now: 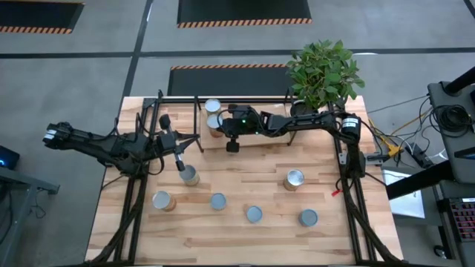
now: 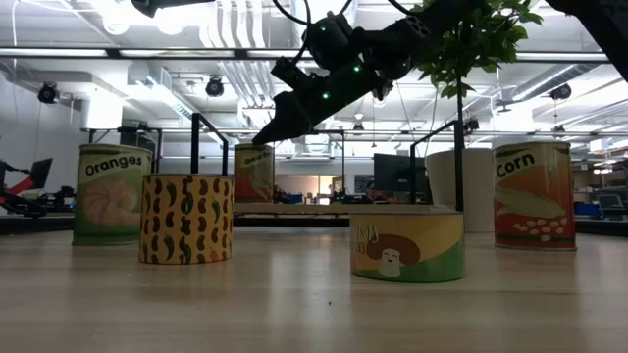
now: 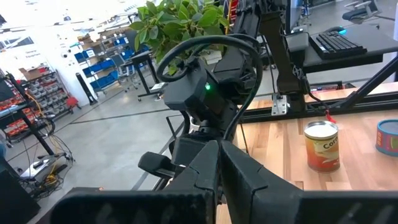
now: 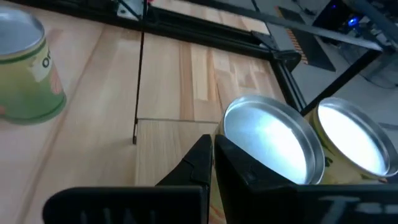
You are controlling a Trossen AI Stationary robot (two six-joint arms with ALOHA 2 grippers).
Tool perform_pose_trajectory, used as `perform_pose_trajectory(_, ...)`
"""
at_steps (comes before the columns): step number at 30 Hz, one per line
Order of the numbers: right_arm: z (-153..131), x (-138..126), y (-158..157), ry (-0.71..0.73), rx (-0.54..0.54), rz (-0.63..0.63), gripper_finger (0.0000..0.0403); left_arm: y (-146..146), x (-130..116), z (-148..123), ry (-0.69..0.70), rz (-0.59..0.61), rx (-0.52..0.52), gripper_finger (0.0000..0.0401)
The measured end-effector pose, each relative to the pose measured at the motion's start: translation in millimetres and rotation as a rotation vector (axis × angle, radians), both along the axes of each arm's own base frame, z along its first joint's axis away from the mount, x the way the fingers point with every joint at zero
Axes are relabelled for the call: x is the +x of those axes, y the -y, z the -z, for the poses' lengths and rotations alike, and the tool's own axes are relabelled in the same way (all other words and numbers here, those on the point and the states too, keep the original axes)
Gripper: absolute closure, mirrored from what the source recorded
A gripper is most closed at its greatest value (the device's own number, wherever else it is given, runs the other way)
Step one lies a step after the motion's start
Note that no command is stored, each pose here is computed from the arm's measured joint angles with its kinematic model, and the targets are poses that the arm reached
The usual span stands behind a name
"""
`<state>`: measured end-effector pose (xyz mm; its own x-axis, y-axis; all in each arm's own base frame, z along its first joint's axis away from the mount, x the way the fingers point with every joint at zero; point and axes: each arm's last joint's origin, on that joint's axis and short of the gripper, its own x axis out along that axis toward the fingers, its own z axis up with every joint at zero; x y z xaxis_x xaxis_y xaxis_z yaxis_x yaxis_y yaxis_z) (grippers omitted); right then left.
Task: Pick and place cans onto a shelf
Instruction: Put the canned green beans on the shelf
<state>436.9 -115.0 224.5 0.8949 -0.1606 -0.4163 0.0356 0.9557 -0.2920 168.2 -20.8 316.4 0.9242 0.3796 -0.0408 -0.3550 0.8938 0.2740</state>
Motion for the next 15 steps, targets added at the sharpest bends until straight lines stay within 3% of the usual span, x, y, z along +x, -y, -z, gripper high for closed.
perform_pose_trajectory(9,-18.3,-16.2,-3.7,-0.078,0.020,0.005,0.0394,0.0,0.0,0.0,0.000,0.000,0.000,0.0401)
perform_pose_trajectory(15,-12.3,-27.0,9.5,-0.181,0.003,0.107,0.0394,0.0,0.3,0.2,-0.001,0.000,0.000,0.0401)
